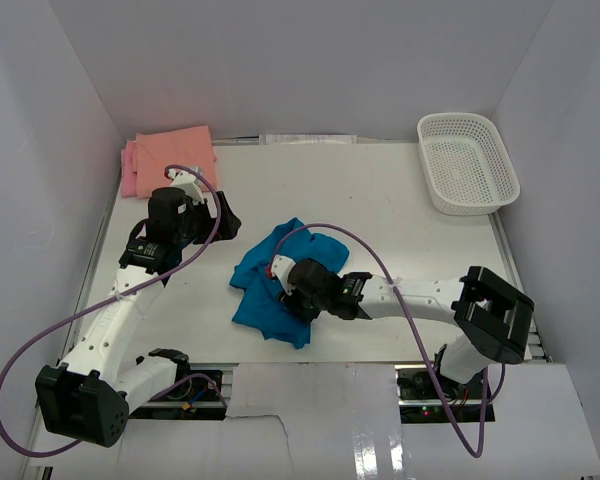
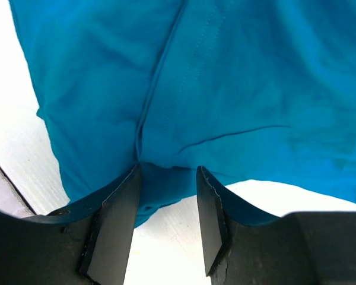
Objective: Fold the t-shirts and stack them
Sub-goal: Flatten out the tshirt
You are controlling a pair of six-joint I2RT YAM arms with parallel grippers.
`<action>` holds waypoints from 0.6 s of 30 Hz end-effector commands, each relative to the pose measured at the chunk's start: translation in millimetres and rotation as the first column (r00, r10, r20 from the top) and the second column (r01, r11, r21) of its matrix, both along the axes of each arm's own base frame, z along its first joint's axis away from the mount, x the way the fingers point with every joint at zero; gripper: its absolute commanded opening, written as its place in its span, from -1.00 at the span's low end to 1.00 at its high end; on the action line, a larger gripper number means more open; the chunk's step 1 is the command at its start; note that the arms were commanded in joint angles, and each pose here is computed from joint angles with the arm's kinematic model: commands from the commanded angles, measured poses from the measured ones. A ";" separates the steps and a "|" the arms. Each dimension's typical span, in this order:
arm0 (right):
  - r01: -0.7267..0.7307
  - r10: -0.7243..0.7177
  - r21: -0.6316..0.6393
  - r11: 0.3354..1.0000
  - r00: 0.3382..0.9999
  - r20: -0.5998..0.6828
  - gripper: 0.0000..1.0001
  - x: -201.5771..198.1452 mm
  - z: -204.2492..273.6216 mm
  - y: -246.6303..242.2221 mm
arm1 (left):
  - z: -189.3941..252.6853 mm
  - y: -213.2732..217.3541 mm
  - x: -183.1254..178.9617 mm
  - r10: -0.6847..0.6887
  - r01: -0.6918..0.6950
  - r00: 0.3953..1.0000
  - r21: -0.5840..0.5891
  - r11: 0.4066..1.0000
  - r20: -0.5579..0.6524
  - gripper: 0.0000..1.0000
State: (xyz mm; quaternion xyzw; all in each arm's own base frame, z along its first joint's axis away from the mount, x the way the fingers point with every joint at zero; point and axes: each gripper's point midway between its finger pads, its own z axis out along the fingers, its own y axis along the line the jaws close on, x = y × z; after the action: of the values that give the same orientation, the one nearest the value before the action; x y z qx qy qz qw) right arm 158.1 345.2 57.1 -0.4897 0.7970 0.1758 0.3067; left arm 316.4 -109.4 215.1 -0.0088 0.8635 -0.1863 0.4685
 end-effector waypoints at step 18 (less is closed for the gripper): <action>-0.051 0.050 0.046 0.998 0.998 0.042 -0.73 7.3 11.5 41.3 | -0.2 1.2 -0.6 -0.002 0.002 1.000 0.009 1.000 0.013 0.96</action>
State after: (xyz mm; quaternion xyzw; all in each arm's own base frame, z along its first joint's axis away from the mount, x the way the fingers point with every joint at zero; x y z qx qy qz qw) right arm 155.2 366.9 49.9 -0.5120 0.7849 0.1828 0.2972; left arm 316.3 -109.3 214.6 -0.0078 0.8638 -0.1857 0.4683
